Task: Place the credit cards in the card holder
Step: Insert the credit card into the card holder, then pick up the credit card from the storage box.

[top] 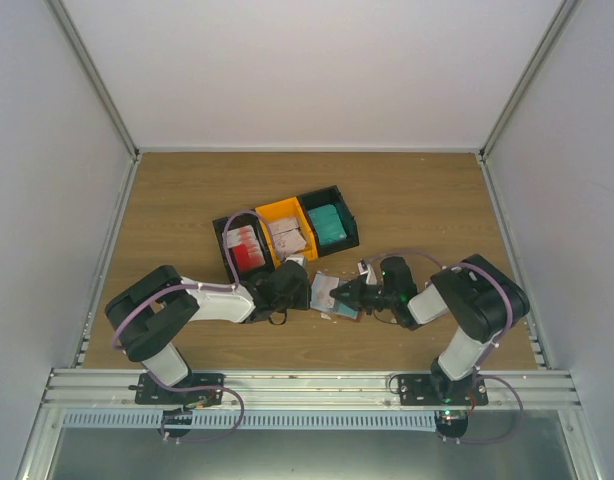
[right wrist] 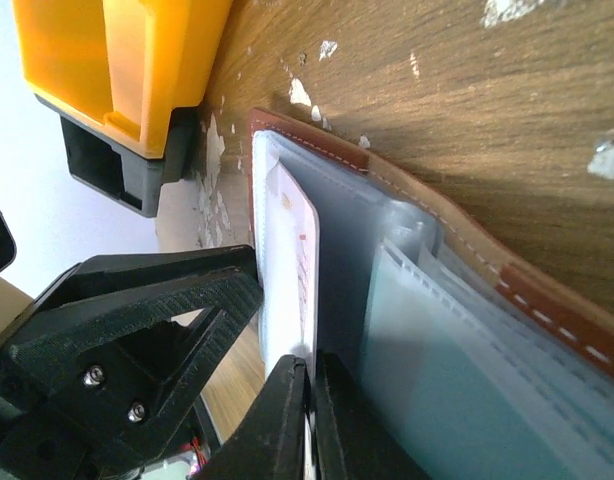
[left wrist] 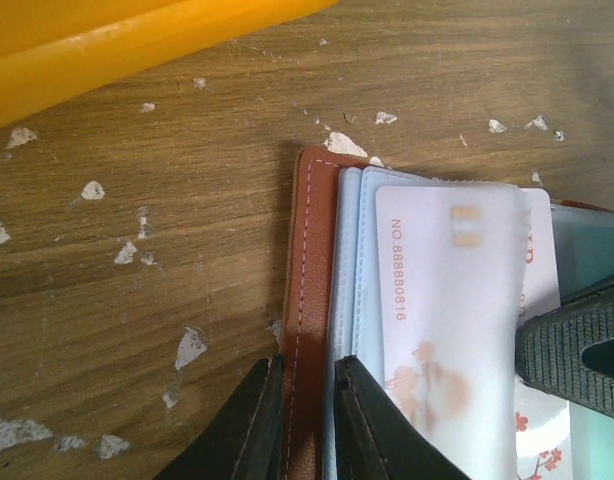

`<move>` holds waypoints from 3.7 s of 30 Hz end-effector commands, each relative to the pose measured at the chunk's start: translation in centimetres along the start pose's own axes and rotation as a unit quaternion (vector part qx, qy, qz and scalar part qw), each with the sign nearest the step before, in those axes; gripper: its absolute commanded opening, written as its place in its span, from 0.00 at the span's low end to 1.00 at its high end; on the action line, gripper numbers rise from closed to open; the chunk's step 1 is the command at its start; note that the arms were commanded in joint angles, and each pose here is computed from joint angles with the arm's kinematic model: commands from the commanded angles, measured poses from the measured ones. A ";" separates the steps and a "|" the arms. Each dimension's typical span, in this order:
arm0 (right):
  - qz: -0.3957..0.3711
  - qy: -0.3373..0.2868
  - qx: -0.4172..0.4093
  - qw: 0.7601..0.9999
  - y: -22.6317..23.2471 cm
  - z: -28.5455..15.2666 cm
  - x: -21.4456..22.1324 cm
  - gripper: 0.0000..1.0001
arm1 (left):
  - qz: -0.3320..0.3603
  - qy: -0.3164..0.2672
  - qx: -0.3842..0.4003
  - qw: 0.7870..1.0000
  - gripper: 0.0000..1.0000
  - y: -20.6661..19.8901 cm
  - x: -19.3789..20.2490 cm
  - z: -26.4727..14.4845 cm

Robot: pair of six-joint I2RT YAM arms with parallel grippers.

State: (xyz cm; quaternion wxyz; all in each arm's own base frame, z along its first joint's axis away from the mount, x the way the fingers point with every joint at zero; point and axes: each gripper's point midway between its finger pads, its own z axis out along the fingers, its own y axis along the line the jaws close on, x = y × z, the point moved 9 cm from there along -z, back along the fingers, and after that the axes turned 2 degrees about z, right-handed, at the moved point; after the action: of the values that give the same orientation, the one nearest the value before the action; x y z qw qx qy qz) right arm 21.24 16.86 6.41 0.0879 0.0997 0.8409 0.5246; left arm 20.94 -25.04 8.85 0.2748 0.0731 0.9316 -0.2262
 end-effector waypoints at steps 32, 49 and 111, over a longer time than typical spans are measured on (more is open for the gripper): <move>-0.123 -0.064 0.172 0.975 4.4 -2.1 0.8 0.68 | 0.005 0.045 0.085 0.995 0.20 -1.0 2.3 -1.2; -0.147 -0.026 0.255 0.955 3.5 -1.3 0.3 0.66 | -0.003 0.049 0.101 0.994 0.28 -1.4 2.2 -1.0; -0.257 -0.145 0.176 0.939 10.8 -7.3 -1.0 0.64 | 0.330 0.042 0.016 0.943 0.51 0.2 -18.2 -4.8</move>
State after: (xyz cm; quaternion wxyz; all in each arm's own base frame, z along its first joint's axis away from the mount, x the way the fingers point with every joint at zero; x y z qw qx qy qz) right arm 21.08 14.82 19.76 0.3221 -0.0238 0.8988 0.2964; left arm 32.50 -22.43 22.27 0.3010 0.3719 0.8713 -0.1093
